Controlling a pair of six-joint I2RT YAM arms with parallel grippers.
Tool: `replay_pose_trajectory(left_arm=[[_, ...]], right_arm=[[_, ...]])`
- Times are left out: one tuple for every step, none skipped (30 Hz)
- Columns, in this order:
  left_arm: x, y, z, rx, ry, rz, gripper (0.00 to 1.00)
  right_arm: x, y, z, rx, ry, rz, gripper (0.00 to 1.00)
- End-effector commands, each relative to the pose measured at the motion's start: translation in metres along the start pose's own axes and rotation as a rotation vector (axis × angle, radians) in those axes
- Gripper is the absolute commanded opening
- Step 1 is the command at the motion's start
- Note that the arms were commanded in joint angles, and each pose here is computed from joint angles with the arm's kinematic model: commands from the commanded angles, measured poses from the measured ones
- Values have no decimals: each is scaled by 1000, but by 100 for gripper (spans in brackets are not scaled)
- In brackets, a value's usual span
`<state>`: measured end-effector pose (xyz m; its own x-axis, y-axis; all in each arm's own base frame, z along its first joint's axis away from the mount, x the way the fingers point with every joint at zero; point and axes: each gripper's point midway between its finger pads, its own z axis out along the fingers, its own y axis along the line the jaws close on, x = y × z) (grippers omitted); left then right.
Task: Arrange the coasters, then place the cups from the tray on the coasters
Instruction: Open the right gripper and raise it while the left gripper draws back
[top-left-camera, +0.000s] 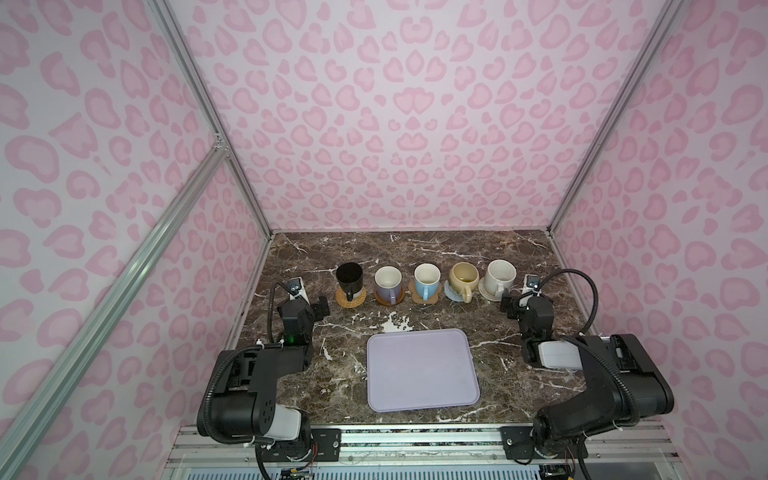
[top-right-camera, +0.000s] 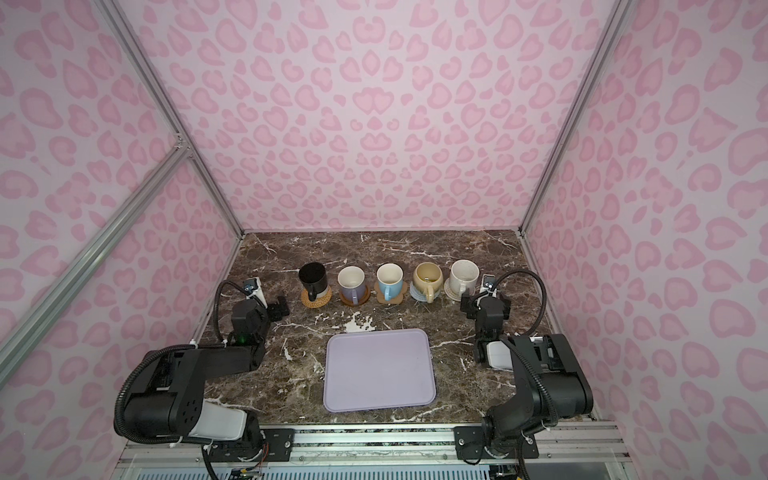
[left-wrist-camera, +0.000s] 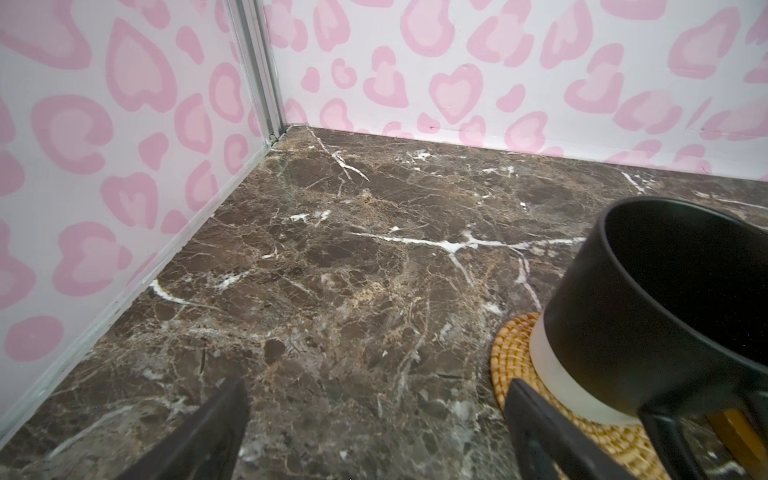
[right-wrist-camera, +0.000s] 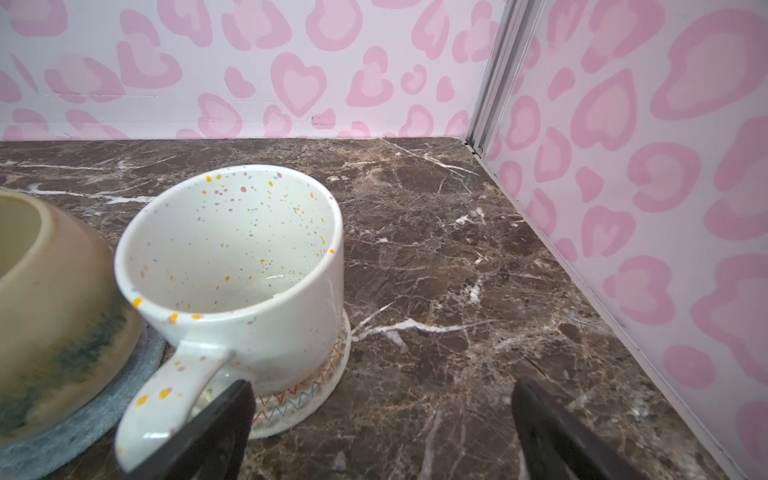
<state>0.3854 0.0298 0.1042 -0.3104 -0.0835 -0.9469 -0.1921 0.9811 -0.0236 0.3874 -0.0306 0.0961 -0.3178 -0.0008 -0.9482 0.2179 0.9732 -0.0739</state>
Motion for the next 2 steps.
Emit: replay_pose_trajectory(left_arm=[[-11, -9, 1, 64, -42, 19, 97], [-11, -11, 0, 81, -52, 22, 97]], right_arm=[[-4, 0, 1, -1, -13, 12, 98], [-3, 0, 0, -1, -12, 13, 98]])
